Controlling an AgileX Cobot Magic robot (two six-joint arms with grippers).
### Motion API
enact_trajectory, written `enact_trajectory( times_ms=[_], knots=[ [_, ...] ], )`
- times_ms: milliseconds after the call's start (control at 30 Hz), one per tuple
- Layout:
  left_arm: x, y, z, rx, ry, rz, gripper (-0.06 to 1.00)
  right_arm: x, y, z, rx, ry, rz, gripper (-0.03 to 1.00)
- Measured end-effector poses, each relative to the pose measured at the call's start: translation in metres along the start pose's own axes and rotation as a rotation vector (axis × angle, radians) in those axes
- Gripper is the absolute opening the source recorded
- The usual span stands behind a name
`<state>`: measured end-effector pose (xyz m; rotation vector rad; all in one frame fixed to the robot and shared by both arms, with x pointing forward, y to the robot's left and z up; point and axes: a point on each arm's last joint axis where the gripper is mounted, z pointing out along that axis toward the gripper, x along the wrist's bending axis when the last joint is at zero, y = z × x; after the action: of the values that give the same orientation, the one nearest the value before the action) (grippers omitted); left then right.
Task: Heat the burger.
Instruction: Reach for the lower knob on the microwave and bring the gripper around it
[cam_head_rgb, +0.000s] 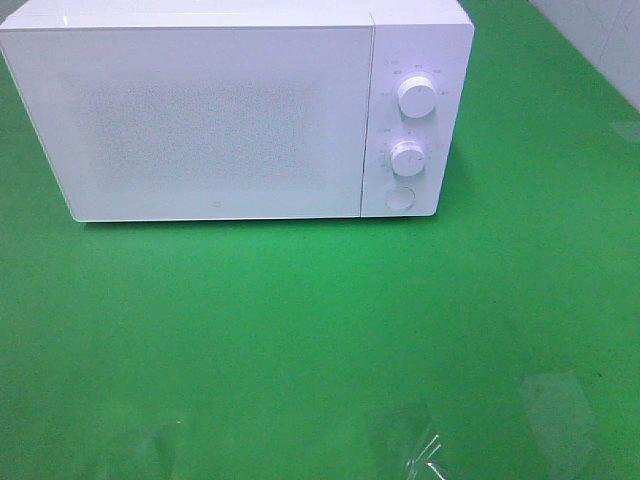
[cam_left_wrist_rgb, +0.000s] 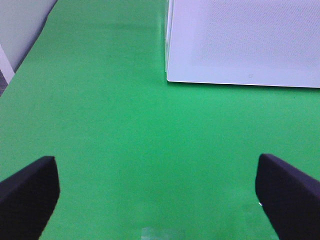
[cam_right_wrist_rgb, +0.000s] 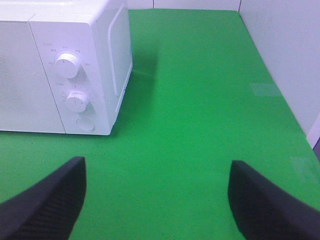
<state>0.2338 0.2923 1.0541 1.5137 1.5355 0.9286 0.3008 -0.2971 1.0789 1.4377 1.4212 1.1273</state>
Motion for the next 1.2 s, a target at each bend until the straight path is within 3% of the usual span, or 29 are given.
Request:
enact_trajectory(
  times_ms=[900,1200],
  knots=[
    [0.0,0.0,0.0,0.0,0.0,0.0,0.99,0.01,-0.008,0.105,0.032,0.051,-0.002,0.75],
    [0.0,0.0,0.0,0.0,0.0,0.0,0.99,0.014,-0.012,0.141,-0.021,0.078,0.002,0.75]
  ],
)
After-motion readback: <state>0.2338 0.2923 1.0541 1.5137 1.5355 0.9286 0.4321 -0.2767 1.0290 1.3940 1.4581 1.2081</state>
